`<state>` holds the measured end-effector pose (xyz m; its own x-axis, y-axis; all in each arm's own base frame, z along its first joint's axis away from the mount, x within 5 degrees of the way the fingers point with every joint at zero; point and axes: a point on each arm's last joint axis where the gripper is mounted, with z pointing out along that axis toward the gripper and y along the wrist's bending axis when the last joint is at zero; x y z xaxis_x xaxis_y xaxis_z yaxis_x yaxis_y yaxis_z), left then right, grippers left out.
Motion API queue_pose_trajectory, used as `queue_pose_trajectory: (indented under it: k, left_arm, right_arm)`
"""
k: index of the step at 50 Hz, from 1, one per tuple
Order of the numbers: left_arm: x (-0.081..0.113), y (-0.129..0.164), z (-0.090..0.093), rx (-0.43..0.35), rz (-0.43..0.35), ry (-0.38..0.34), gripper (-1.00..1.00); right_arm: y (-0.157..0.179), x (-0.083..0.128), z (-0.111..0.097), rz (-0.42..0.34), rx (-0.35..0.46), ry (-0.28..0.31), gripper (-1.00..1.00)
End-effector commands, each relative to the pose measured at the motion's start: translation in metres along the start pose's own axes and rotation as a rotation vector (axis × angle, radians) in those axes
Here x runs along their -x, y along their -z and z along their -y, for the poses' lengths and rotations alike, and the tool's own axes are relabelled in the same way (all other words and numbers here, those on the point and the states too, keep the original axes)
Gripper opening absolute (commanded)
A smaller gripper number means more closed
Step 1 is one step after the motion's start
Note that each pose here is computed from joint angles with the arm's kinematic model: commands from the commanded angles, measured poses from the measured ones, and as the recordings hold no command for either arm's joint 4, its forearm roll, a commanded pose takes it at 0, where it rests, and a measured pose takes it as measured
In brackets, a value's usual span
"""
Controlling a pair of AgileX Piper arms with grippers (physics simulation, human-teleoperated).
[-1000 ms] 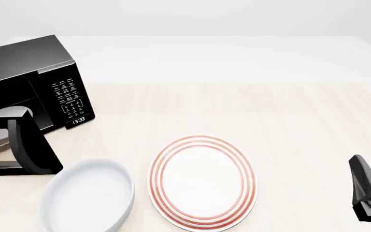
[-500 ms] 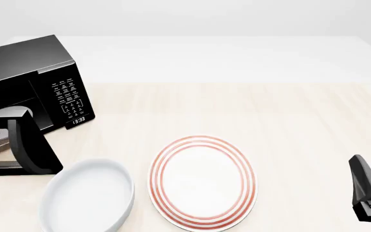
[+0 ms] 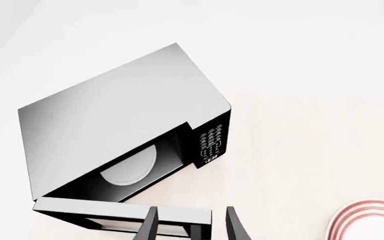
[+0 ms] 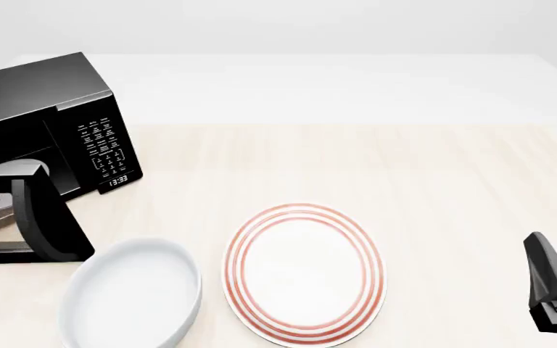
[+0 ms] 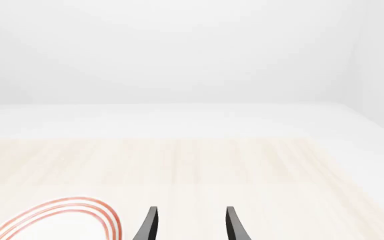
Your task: Open the microwave.
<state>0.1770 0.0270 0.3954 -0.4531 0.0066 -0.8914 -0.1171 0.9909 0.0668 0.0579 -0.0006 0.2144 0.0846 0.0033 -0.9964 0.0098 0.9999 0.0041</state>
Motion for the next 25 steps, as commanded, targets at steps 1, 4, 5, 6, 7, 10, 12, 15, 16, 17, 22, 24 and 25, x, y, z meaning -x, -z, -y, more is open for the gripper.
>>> queue_pose_trajectory:
  k: [1, 4, 5, 6, 7, 10, 12, 15, 16, 17, 22, 24, 25]
  left_arm:
    - [-0.002, -0.014, -0.003, 0.013, -0.048, 0.022, 1.0]
    - [0.002, -0.018, -0.003, 0.01, -0.053, 0.021, 1.0]
    - [0.002, -0.021, -0.002, 0.005, -0.059, 0.015, 1.0]
    - [0.003, -0.022, -0.002, 0.004, -0.06, 0.016, 1.0]
    - [0.004, -0.025, -0.002, 0.003, -0.064, 0.016, 1.0]
    - [0.003, -0.031, 0.0, -0.005, -0.082, 0.013, 1.0]
    - [0.004, -0.035, 0.0, -0.006, -0.092, 0.012, 1.0]
    - [0.005, -0.041, 0.0, -0.007, -0.104, 0.013, 1.0]
    - [0.005, -0.041, 0.0, -0.007, -0.104, 0.013, 1.0]
    - [0.006, -0.042, -0.001, -0.006, -0.106, 0.013, 1.0]
    - [0.007, -0.051, 0.0, -0.011, -0.121, 0.018, 1.0]
    - [0.006, -0.056, 0.002, -0.019, -0.137, 0.02, 1.0]
    - [0.006, -0.059, 0.003, -0.021, -0.144, 0.019, 1.0]
  right_arm:
    - [0.0, 0.0, 0.0, 0.0, 0.0, 0.0, 1.0]
    - [0.0, 0.0, 0.0, 0.0, 0.0, 0.0, 1.0]
    - [0.0, 0.0, 0.0, 0.0, 0.0, 0.0, 1.0]
    - [0.0, 0.0, 0.0, 0.0, 0.0, 0.0, 1.0]
    - [0.0, 0.0, 0.0, 0.0, 0.0, 0.0, 1.0]
    - [0.0, 0.0, 0.0, 0.0, 0.0, 0.0, 1.0]
    - [0.0, 0.0, 0.0, 0.0, 0.0, 0.0, 1.0]
    - [0.0, 0.0, 0.0, 0.0, 0.0, 0.0, 1.0]
    - [0.0, 0.0, 0.0, 0.0, 0.0, 0.0, 1.0]
    - [0.0, 0.0, 0.0, 0.0, 0.0, 0.0, 1.0]
    - [0.0, 0.0, 0.0, 0.0, 0.0, 0.0, 1.0]
    - [0.0, 0.0, 0.0, 0.0, 0.0, 0.0, 1.0]
    - [0.0, 0.0, 0.0, 0.0, 0.0, 0.0, 1.0]
